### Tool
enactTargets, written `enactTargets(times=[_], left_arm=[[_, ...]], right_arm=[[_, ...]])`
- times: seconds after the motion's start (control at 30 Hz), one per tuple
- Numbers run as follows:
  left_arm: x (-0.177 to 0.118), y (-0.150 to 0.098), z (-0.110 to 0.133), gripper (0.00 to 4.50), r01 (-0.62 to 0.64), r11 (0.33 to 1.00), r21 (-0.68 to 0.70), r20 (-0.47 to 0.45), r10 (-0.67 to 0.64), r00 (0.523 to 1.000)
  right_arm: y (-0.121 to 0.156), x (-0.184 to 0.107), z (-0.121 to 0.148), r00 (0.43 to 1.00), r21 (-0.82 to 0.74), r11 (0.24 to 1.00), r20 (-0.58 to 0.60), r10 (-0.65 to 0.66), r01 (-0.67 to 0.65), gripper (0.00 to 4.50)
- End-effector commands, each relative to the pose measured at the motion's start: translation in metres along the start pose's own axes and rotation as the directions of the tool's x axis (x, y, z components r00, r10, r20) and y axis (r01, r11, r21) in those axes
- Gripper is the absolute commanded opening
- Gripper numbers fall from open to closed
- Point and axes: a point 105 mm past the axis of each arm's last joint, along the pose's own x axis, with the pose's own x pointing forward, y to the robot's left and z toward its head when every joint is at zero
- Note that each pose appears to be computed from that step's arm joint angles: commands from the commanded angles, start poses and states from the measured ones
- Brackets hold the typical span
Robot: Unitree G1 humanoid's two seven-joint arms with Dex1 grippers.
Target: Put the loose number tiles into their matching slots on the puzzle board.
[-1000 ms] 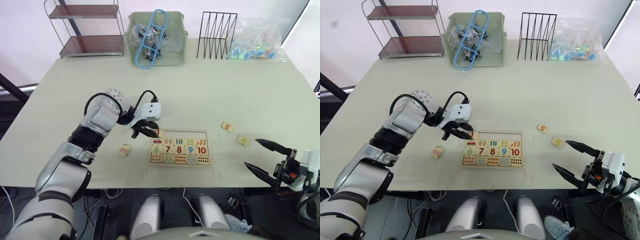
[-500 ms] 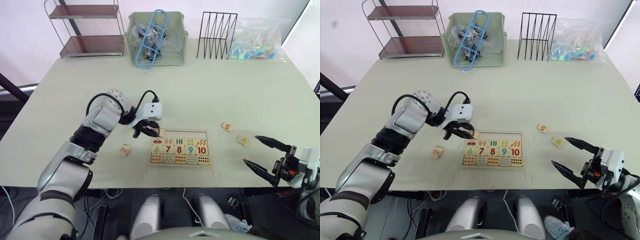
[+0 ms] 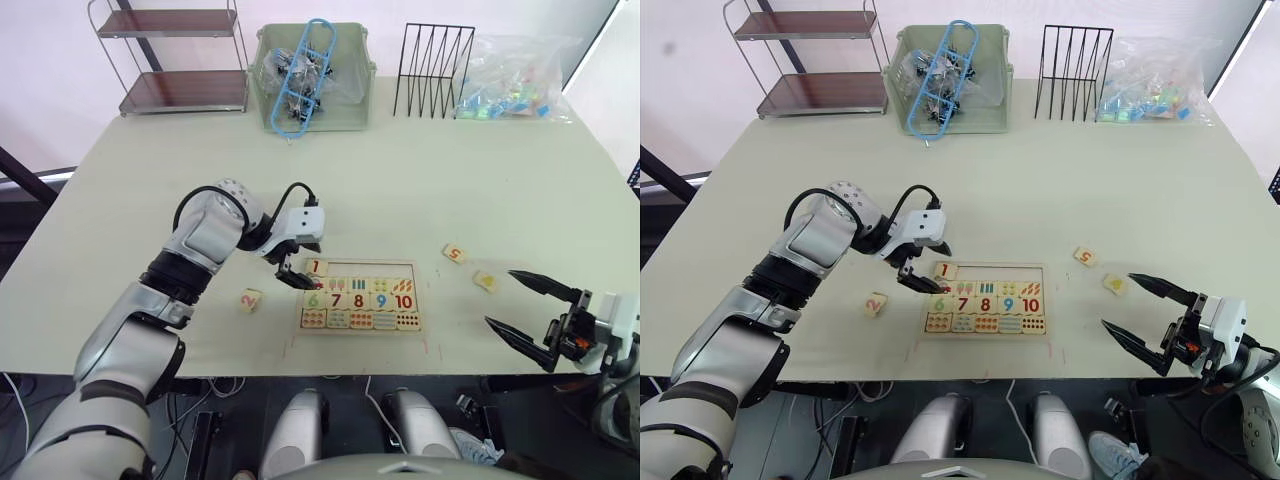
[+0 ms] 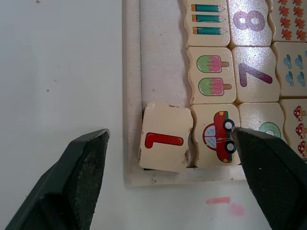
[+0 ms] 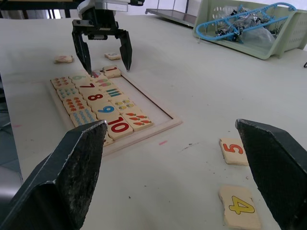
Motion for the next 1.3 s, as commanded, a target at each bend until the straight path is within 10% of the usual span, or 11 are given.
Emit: enactTargets(times=[0.03,0.4,0.5,0.73,1.3], left_arm=[[-0.019,0.006,0.016,4.40,-0.029,0.999,0.027,0.043,0.027,0.999],[-0.037,0.024,0.023,4.40,-0.088,0.996,0.009,0.157,0.086,0.984],[-0.036,0.035,0.024,3.64,-0.133,0.991,-0.030,0.187,0.136,0.973],[-0.032,0.040,0.012,0.13,-0.159,0.987,0.016,0.177,0.154,0.972],[-0.018,0.034,0.001,0.06,-0.155,0.977,0.148,0.175,0.128,0.976]], right_arm=[[-0.001,0.001,0.005,1.000,-0.026,1.000,0.017,0.001,0.000,4.50],[0.000,0.000,0.004,1.000,-0.023,1.000,0.018,-0.005,0.006,4.50],[0.000,0.000,0.005,1.000,-0.021,1.000,0.021,-0.007,0.007,4.50],[0.001,-0.002,0.004,1.000,-0.021,1.000,0.022,-0.009,0.010,4.50],[0.002,-0.002,0.004,1.000,-0.022,1.000,0.025,-0.013,0.013,4.50]])
